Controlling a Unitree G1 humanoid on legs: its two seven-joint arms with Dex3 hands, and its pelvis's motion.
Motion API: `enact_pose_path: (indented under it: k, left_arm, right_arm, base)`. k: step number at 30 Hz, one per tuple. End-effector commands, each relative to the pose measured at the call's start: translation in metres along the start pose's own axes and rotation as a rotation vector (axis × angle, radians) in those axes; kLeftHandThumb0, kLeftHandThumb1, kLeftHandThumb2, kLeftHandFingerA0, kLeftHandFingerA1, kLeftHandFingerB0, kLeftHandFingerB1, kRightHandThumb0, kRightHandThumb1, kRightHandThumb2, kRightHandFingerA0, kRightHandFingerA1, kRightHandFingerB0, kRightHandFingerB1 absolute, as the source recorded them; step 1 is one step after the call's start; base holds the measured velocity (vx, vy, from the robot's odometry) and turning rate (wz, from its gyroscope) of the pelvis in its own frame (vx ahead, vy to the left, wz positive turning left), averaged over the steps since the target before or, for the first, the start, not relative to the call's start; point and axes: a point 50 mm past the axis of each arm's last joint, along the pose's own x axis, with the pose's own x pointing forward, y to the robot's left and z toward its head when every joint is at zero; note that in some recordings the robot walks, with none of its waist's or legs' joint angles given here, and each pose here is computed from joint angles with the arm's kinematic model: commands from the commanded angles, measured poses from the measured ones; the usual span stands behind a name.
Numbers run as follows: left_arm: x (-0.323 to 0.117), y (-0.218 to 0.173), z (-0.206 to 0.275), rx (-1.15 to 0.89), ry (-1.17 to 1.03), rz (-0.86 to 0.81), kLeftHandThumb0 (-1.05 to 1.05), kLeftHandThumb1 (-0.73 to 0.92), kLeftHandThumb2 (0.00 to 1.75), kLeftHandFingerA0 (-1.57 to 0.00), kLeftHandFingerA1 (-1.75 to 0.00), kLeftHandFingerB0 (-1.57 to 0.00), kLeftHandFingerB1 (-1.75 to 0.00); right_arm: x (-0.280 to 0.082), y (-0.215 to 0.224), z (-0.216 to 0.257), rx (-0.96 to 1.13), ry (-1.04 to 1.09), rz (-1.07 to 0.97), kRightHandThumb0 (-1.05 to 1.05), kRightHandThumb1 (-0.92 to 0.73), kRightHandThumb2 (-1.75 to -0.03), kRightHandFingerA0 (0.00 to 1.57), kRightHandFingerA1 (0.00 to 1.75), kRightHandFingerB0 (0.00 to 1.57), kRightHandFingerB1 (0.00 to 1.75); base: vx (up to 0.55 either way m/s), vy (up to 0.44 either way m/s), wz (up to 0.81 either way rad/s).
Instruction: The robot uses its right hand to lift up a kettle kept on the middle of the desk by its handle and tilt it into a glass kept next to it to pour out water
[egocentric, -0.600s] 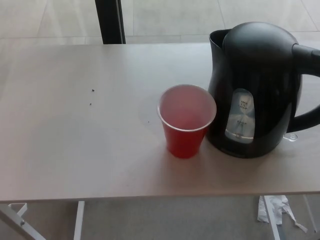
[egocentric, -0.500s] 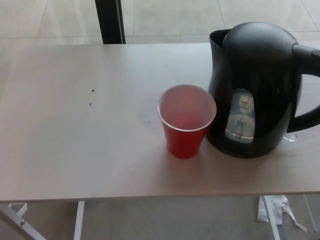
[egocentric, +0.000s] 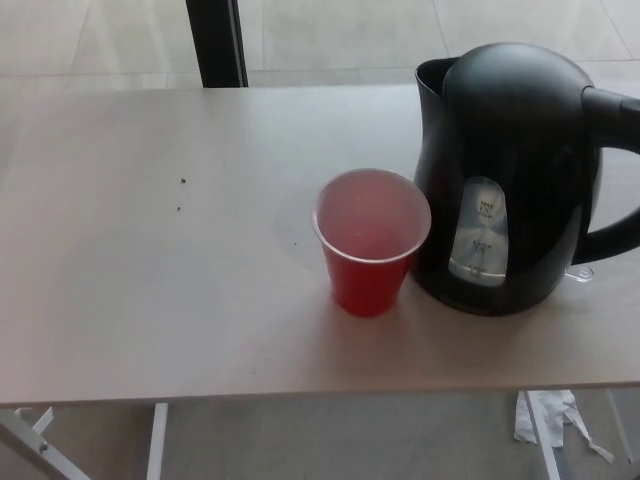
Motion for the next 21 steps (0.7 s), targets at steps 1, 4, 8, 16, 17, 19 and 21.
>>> enact_pose_path:
  k: [1,4,8,16,17,19,21]
  left_arm:
    - [-0.001,0.001,-0.001,-0.018,0.015,-0.015,-0.73,0.69,0.61,-0.53,-0.52,-0.31,-0.41]
    - [0.000,0.000,0.000,-0.023,0.016,-0.012,-0.72,0.53,0.95,-0.47,-0.61,-0.24,-0.51]
    - [-0.001,0.000,0.001,-0.035,0.010,-0.020,-0.70,0.69,0.61,-0.53,-0.52,-0.31,-0.41]
    - [0.000,-0.001,0.002,-0.014,0.008,-0.023,-0.72,0.69,0.61,-0.55,-0.52,-0.33,-0.42]
    - [0.001,-0.002,0.003,-0.013,0.006,-0.026,-0.72,0.68,0.61,-0.55,-0.52,-0.32,-0.42]
    - [0.001,-0.004,0.003,-0.028,0.007,-0.033,-0.76,0.55,0.94,-0.50,-0.62,-0.29,-0.53]
    - [0.001,-0.005,0.003,-0.011,-0.005,-0.044,-0.73,0.53,0.95,-0.48,-0.63,-0.25,-0.53]
  right_arm:
    - [0.018,0.033,0.082,0.112,-0.244,0.174,-0.87,-0.52,-0.57,0.33,0.55,0.18,0.58]
    - [0.015,0.049,0.104,0.096,-0.325,0.244,-0.82,-0.44,-0.80,0.21,0.53,0.09,0.53]
    - [-0.002,0.109,0.155,-0.010,-0.448,0.506,-0.72,-0.45,-0.87,0.10,0.46,0.00,0.31]
    - [-0.011,0.177,0.167,-0.205,-0.431,0.742,-0.74,-0.44,-0.82,0.05,0.41,0.09,0.18]
    - [-0.010,0.183,0.161,-0.195,-0.402,0.758,-0.71,-0.43,-0.83,0.03,0.32,0.07,0.20]
    - [-0.010,0.193,0.149,-0.188,-0.321,0.781,-0.71,-0.43,-0.82,0.06,0.41,0.06,0.20]
    - [-0.010,0.198,0.137,-0.228,-0.297,0.790,-0.76,-0.44,-0.83,0.12,0.46,0.05,0.20]
  base:
    - [0.00,0.000,0.00]
    - [0.00,0.000,0.00]
    - [0.00,0.000,0.00]
    - [0.00,0.000,0.00]
    - [0.00,0.000,0.00]
    - [0.00,0.000,0.00]
    - [0.00,0.000,0.00]
